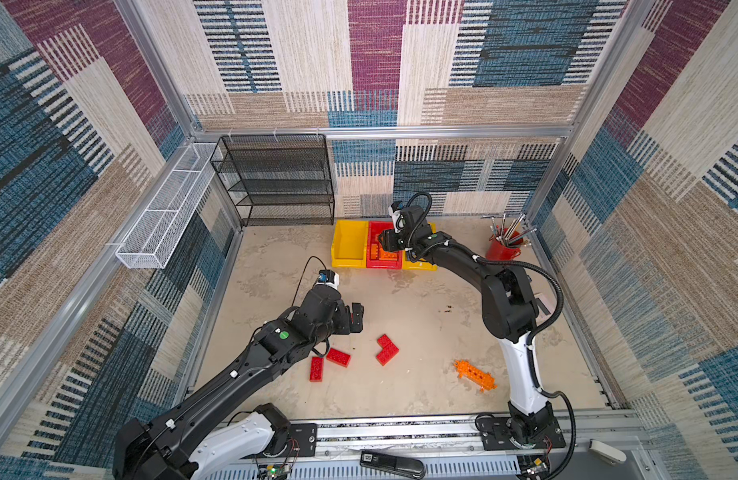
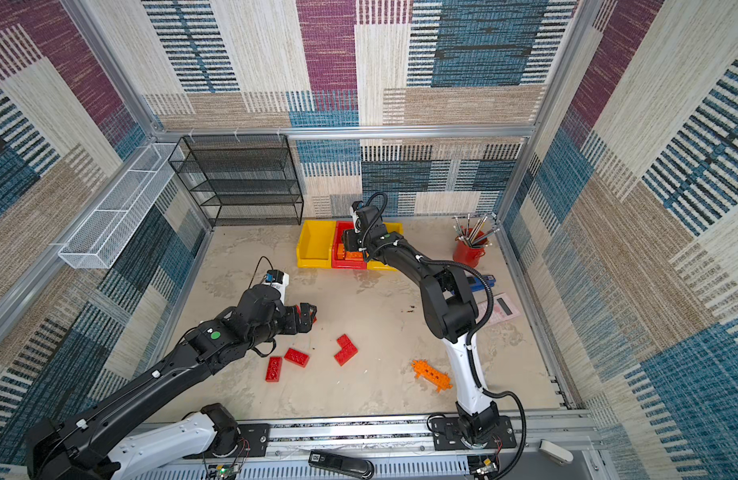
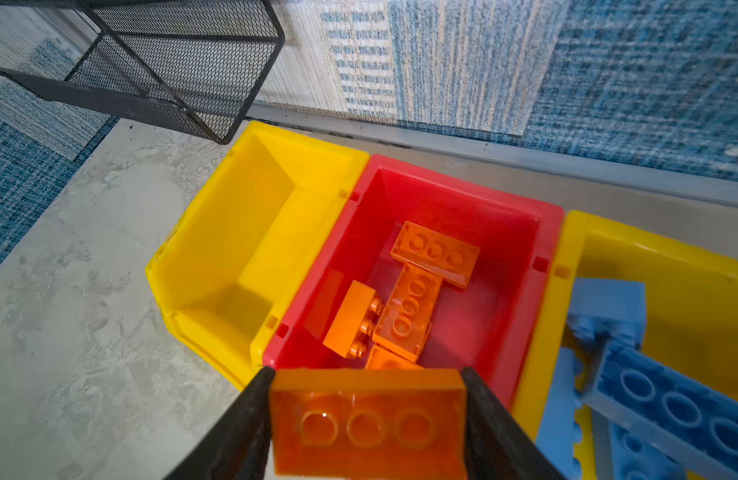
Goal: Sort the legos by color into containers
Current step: 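Carry the orange brick with the right gripper into the red bin and release, then move the right gripper to the long orange clip brick and grasp it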
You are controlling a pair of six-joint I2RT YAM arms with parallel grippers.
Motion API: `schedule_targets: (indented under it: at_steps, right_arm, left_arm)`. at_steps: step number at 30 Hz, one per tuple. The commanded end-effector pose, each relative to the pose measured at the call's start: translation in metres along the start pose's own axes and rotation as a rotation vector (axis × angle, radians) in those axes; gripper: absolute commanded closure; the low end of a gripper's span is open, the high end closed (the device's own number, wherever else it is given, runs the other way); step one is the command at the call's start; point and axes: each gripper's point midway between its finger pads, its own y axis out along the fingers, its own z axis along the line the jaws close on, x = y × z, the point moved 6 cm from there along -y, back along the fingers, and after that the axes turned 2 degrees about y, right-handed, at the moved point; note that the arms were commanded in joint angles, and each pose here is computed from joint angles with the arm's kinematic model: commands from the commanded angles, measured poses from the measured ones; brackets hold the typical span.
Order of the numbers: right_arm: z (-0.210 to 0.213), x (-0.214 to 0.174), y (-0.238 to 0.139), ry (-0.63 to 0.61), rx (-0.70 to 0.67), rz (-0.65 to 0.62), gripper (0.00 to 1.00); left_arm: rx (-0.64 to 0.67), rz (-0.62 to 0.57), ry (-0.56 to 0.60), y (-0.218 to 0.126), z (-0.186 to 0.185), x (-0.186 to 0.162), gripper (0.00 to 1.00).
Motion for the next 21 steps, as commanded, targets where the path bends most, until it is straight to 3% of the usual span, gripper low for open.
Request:
schedule_targets:
  at_steps: [1, 8, 11, 14, 17, 21]
  right_arm:
    - [0.001, 0.007, 0.011, -0.024, 0.004, -0.015, 0.34]
    - [0.002, 0.024, 0.026, -0.033, -0.021, 0.005, 0.15]
    - [0.007, 0.03, 0.008, -0.035, -0.03, 0.008, 0.08]
    - [0.009, 0.025, -0.025, -0.022, -0.099, 0.043, 0.07]
    - [-0.001, -0.009, -0.065, 0.041, -0.243, 0.137, 0.07]
    - [-0.017, -0.087, -0.133, 0.169, -0.414, 0.285, 0.07]
  left_arm:
    - [0.008, -0.003, 0.022, -0.002, 0.001, 0.003, 0.0]
    - [0.006, -0.008, 0.019, -0.008, 0.003, 0.002, 0.0]
    - [0.01, -0.015, 0.004, -0.013, 0.006, -0.001, 0.01]
    - [0.015, -0.022, -0.005, -0.017, 0.01, -0.005, 0.01]
    - [-0.041, -0.018, -0.01, -0.018, 0.008, -0.011, 0.01]
    - [-0.138, -0.006, -0.035, -0.016, 0.002, -0.023, 0.01]
